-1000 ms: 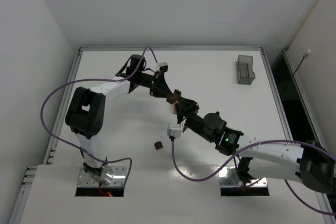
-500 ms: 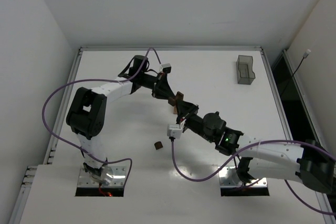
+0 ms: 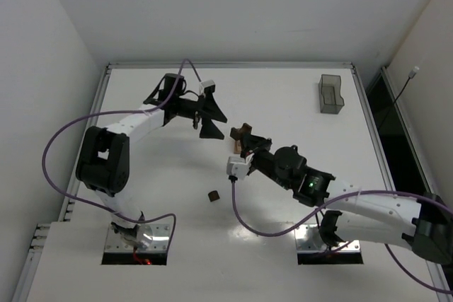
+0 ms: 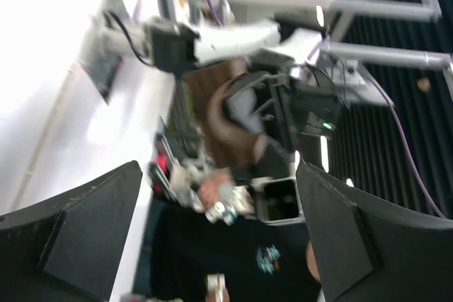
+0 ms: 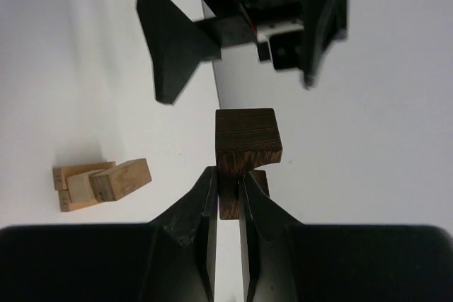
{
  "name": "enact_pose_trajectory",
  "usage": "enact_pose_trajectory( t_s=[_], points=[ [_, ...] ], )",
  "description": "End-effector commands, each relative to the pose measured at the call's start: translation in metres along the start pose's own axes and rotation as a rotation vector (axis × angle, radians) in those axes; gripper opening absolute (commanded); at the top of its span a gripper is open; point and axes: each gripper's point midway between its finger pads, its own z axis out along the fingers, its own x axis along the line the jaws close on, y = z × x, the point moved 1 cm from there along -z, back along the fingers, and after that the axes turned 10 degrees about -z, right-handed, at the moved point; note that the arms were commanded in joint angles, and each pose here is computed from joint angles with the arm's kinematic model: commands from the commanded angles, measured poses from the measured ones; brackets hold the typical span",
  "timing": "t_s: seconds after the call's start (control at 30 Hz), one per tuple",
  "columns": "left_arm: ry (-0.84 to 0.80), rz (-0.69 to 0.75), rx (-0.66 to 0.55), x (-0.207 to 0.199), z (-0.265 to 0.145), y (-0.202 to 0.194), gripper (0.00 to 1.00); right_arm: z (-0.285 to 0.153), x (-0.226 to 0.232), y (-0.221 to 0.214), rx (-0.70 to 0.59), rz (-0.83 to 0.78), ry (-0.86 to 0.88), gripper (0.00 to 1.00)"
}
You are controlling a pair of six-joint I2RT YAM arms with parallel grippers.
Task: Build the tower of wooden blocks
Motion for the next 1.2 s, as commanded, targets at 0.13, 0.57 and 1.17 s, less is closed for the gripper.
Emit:
enact_pose_trajectory(
  t_s=[0.13, 0.57, 1.17],
  points=[
    [0.296, 0.145, -0.388, 0.036, -0.071, 0.04, 0.9, -0.014, -0.051, -0.01, 0.139, 0.628, 0.008, 0.0],
    [0.652, 0.265, -0.557, 0.086, -0.127, 0.055, 0.85, -0.005, -0.021, -0.03, 0.186, 1.982, 0.276, 0.0],
    [0.615, 0.362, -0.458, 0.102, -0.141, 0.031, 0.85, 0.062, -0.077, -0.112, -0.154, 2.425, 0.607, 0.0]
  ],
)
